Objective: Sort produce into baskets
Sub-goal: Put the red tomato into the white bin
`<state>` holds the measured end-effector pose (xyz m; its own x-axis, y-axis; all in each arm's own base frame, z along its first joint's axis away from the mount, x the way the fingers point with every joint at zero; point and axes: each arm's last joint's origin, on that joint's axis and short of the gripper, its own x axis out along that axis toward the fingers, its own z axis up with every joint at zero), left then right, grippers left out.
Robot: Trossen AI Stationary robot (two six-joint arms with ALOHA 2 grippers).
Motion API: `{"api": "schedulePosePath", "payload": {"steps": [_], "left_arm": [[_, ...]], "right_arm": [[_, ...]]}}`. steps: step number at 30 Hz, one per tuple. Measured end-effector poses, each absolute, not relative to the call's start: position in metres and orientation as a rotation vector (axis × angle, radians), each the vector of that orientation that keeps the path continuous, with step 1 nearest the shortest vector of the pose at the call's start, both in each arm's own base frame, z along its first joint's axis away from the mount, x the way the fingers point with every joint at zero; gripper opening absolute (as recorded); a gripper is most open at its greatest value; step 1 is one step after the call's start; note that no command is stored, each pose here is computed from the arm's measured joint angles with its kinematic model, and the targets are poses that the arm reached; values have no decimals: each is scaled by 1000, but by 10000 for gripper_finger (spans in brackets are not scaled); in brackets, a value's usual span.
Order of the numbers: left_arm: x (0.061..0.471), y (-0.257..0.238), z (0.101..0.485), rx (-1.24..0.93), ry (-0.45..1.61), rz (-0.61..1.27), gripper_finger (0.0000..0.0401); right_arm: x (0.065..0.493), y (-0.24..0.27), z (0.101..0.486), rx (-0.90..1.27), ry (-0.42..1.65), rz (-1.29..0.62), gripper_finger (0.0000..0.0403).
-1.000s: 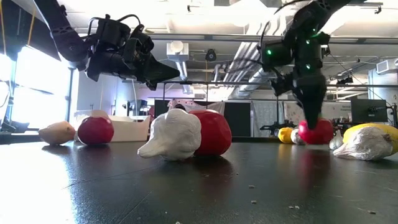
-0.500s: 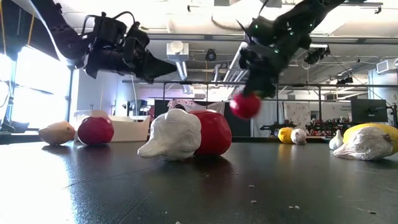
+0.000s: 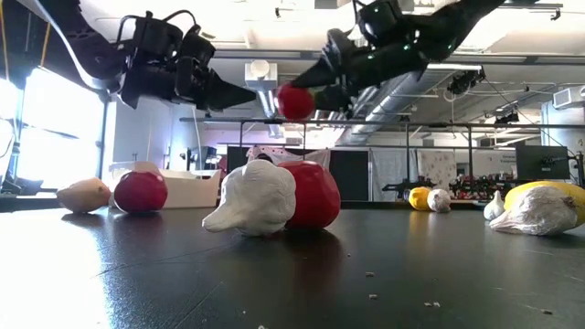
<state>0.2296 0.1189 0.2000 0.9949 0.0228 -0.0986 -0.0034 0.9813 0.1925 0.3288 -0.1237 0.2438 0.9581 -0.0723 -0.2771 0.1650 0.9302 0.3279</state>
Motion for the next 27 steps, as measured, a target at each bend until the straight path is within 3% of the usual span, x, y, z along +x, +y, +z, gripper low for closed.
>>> {"api": "schedulePosePath", "payload": {"steps": [6, 14, 22, 27], "left_arm": [[225, 111, 207, 322, 196, 202, 28], [225, 95, 213, 410, 266, 386, 113], [228, 87, 222, 397, 212, 599, 201], [230, 82, 231, 397, 135, 661, 239]], "right_arm": [[342, -135, 243, 373, 68, -116, 224], [347, -145, 244, 375, -105, -202, 225], [357, -146, 238, 436, -340, -272, 225], [361, -148, 226, 488, -378, -316, 225]]}}
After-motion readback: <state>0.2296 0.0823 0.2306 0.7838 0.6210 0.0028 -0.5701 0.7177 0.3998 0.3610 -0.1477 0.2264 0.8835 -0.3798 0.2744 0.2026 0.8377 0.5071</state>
